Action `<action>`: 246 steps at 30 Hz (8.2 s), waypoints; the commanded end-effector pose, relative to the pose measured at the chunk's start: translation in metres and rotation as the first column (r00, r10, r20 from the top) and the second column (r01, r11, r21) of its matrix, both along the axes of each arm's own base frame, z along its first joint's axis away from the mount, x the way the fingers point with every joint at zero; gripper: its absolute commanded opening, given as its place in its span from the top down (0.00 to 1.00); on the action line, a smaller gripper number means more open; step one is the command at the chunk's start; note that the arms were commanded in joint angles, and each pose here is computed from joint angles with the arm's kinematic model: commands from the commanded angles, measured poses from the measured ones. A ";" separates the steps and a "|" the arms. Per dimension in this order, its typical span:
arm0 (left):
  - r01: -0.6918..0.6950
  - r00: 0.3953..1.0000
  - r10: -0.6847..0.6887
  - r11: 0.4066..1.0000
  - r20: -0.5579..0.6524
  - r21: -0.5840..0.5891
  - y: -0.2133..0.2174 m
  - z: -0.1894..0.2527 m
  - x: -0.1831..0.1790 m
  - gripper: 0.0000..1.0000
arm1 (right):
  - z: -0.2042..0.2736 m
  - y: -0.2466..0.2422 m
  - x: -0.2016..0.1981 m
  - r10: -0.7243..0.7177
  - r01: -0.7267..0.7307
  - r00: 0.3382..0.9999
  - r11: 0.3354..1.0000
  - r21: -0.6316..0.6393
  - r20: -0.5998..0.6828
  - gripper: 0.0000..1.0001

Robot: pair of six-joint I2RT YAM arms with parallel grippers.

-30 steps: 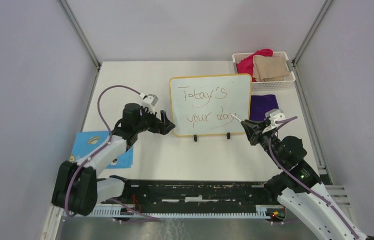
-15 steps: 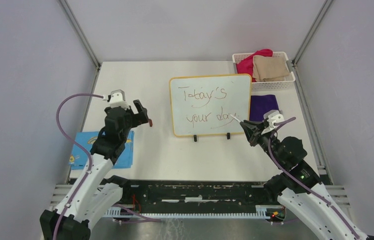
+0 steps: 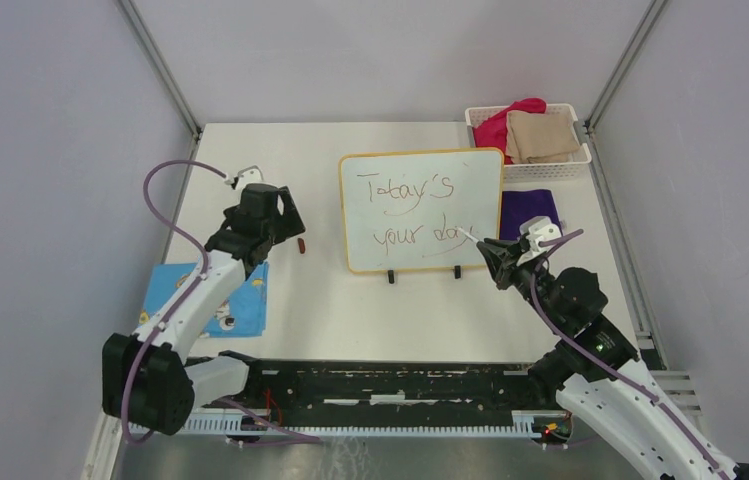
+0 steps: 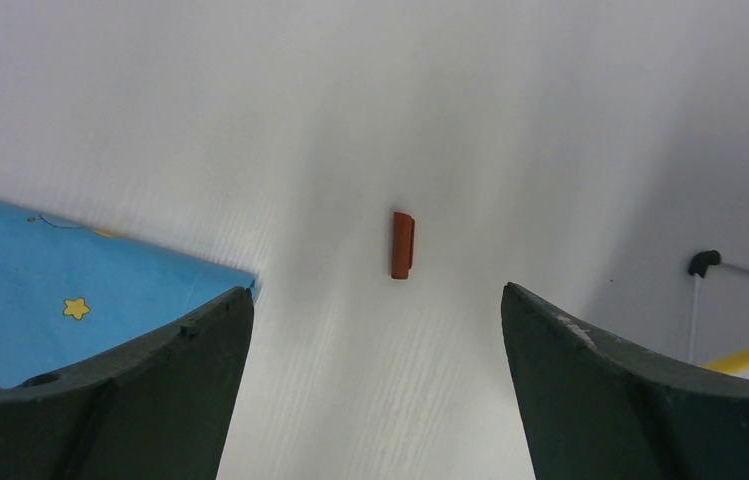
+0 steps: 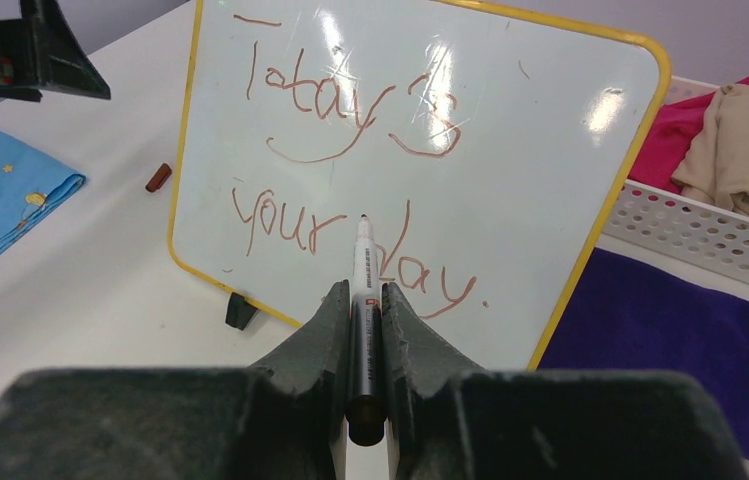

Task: Write a sentence on the whiteboard
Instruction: Close the whiteboard marker at the center of the board.

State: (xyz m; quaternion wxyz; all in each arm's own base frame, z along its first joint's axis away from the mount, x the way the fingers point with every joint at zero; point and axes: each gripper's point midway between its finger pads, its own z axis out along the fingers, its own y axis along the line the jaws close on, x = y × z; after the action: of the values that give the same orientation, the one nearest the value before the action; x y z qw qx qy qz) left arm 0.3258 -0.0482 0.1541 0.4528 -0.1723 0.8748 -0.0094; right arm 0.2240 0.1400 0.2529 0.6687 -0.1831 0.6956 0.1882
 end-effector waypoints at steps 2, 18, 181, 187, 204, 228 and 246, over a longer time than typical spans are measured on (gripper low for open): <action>-0.029 0.991 0.026 0.999 -0.128 -0.028 -0.008 -0.023 0.017 0.05 | 0.028 0.002 0.002 -0.002 -0.002 0.997 0.999 0.048 0.080 1.00; 0.064 0.924 -0.067 0.998 -0.377 -0.021 -0.034 -0.099 0.050 0.09 | 0.029 -0.002 -0.003 -0.003 -0.002 0.995 0.999 0.046 0.096 1.00; 0.794 0.543 0.165 0.217 0.823 -0.567 -0.105 0.402 -0.101 0.98 | 0.221 0.086 -0.088 -0.165 -0.023 0.735 0.963 0.268 0.658 1.00; 0.759 0.600 0.213 0.153 0.771 -0.633 -0.100 0.421 -0.107 0.98 | 0.233 0.118 -0.097 -0.116 -0.087 0.726 0.962 0.258 0.678 1.00; 0.767 0.635 -0.001 0.114 0.772 -0.631 -0.135 0.360 -0.128 0.98 | 0.176 0.109 -0.092 -0.041 -0.122 0.809 0.964 0.235 0.587 1.00; 0.745 0.667 -0.051 0.068 0.743 -0.664 -0.158 0.330 -0.126 0.98 | 0.171 0.125 -0.095 -0.007 -0.160 0.814 0.959 0.235 0.581 1.00; 0.722 0.692 -0.073 0.063 0.718 -0.689 -0.172 0.315 -0.126 0.98 | 0.182 0.141 -0.102 0.028 -0.221 0.809 0.940 0.260 0.587 1.00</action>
State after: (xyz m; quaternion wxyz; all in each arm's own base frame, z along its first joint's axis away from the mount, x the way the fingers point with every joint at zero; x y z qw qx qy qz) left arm 0.2030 -0.2218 0.4608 0.4103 -0.1482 0.5388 -0.7207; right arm 0.1285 0.2775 0.4094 0.8505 -0.1913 0.4272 0.2401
